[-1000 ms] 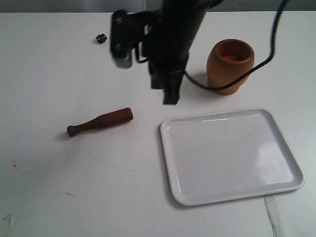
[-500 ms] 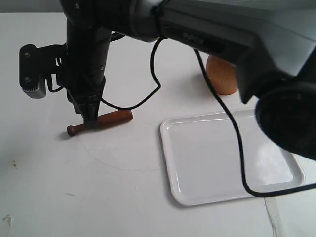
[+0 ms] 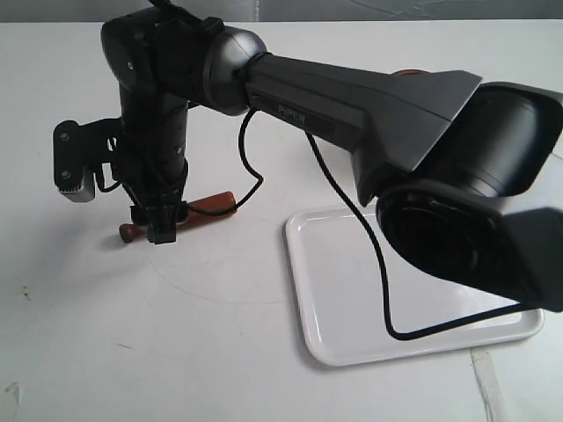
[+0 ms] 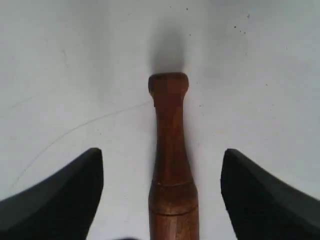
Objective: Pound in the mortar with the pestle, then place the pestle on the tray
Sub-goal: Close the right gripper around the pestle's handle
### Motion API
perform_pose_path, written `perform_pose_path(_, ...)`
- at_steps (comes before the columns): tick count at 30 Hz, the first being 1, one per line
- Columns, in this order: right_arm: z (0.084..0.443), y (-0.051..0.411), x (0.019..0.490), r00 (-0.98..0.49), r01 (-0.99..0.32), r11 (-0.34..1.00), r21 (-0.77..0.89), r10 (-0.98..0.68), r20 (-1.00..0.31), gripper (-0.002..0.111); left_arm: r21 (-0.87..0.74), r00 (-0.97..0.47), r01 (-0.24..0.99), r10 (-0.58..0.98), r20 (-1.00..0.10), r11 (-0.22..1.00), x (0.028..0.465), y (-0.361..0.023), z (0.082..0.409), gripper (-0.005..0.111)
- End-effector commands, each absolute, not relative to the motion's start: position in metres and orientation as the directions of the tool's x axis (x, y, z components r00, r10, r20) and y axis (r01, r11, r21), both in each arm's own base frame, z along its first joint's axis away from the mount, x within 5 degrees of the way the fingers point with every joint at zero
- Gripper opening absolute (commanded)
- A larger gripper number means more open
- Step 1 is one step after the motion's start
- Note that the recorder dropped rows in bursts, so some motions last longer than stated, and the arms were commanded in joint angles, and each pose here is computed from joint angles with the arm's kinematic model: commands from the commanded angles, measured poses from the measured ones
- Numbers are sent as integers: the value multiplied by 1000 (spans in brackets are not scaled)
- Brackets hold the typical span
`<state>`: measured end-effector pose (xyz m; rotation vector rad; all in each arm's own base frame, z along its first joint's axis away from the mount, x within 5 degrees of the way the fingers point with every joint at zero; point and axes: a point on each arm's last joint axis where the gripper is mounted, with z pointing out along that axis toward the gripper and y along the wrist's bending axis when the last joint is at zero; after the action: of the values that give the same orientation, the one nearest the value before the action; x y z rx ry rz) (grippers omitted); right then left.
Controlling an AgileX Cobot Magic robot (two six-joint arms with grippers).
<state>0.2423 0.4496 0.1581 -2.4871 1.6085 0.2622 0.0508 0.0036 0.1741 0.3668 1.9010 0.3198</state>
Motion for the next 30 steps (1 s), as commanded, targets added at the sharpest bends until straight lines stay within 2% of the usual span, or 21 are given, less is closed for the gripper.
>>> perform_pose_path(1, 159, 451, 243, 397, -917, -394, -59, -887, -238, 60, 378, -328, 103, 390, -861, 920, 51, 3, 174, 0)
perform_pose_path(10, 143, 455, 245, 325, -945, -325, -41, -913, -246, 58, 378, -328, 103, 390, -861, 920, 51, 3, 174, 0)
perform_pose_path(19, 137, 457, 246, 319, -947, -316, -56, -912, -258, 37, 378, -328, 103, 390, -861, 920, 51, 3, 174, 0)
perform_pose_path(30, 133, 458, 247, 323, -946, -320, -53, -912, -254, 37, 378, -328, 103, 390, -861, 920, 51, 3, 174, 0)
